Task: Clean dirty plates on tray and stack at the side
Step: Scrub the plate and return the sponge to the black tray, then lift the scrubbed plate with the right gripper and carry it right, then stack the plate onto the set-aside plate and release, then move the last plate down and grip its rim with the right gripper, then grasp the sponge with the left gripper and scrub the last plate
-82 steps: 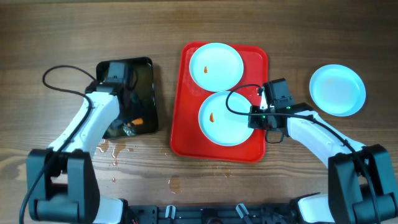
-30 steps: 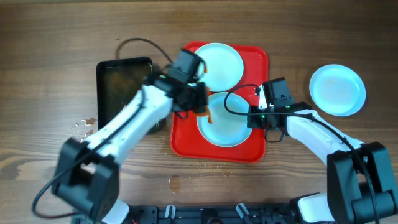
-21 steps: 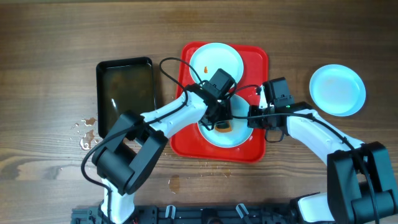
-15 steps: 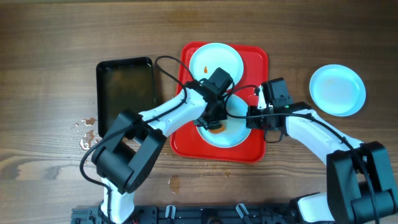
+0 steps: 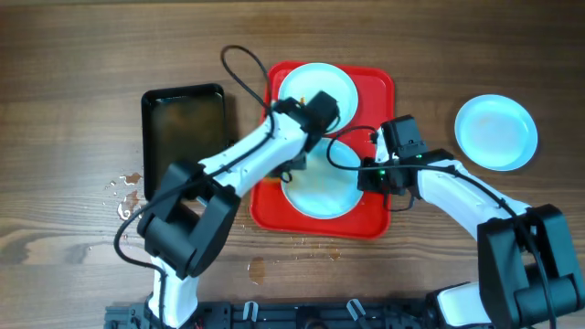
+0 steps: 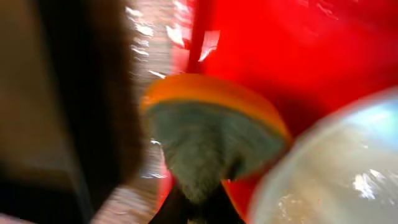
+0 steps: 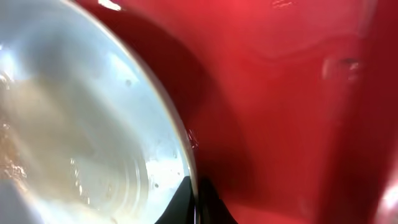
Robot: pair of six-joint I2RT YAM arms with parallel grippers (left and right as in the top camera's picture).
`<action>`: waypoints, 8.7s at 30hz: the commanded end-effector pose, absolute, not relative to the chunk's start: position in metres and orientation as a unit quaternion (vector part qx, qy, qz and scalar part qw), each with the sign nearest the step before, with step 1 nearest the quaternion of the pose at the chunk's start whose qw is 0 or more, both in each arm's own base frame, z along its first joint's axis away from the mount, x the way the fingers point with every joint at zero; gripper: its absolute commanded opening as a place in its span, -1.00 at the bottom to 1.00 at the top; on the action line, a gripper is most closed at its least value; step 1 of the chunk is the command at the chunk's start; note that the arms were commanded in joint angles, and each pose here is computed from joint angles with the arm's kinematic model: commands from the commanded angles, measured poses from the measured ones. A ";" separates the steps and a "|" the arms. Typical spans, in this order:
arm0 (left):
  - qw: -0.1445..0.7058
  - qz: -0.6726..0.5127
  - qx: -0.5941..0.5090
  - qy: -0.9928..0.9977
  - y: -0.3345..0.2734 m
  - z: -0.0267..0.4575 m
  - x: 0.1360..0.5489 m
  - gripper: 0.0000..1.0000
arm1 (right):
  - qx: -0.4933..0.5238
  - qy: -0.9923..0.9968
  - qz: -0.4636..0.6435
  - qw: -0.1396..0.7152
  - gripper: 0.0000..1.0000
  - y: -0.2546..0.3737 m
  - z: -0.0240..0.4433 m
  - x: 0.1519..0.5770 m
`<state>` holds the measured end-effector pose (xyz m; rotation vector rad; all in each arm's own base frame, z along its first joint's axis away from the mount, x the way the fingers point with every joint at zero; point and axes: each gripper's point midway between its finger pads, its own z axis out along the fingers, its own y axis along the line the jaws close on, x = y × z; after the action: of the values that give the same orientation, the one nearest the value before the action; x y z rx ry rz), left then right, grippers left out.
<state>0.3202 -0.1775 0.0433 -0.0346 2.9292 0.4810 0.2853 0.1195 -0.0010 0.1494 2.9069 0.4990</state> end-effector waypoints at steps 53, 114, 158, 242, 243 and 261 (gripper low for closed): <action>0.076 -0.092 -0.219 0.968 -0.028 0.114 0.344 1.00 | -0.207 0.777 -0.335 0.492 -0.91 0.135 0.238 0.282; 0.076 -0.092 -0.219 0.968 -0.028 0.114 0.344 1.00 | 0.375 0.909 0.068 0.167 -0.91 -0.130 0.022 0.309; 0.076 -0.092 -0.219 0.968 -0.028 0.114 0.344 1.00 | -0.103 0.927 0.081 0.352 -0.09 0.129 0.011 0.470; 0.094 -0.210 0.037 0.973 -0.304 0.006 0.329 -0.92 | 0.004 0.992 0.088 0.088 -0.91 0.101 -0.013 0.308; 0.090 -0.204 0.036 0.974 -0.303 0.000 0.328 -0.92 | 0.004 0.992 0.088 0.086 -0.91 0.101 -0.014 0.307; 0.182 0.185 0.023 0.965 -0.168 0.083 0.385 -0.92 | 0.033 0.995 0.067 0.060 -0.91 0.092 -0.017 0.295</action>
<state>0.3612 -0.1829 0.0529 0.1767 2.8142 0.4554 0.3089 0.1158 0.0010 0.0525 2.9567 0.3755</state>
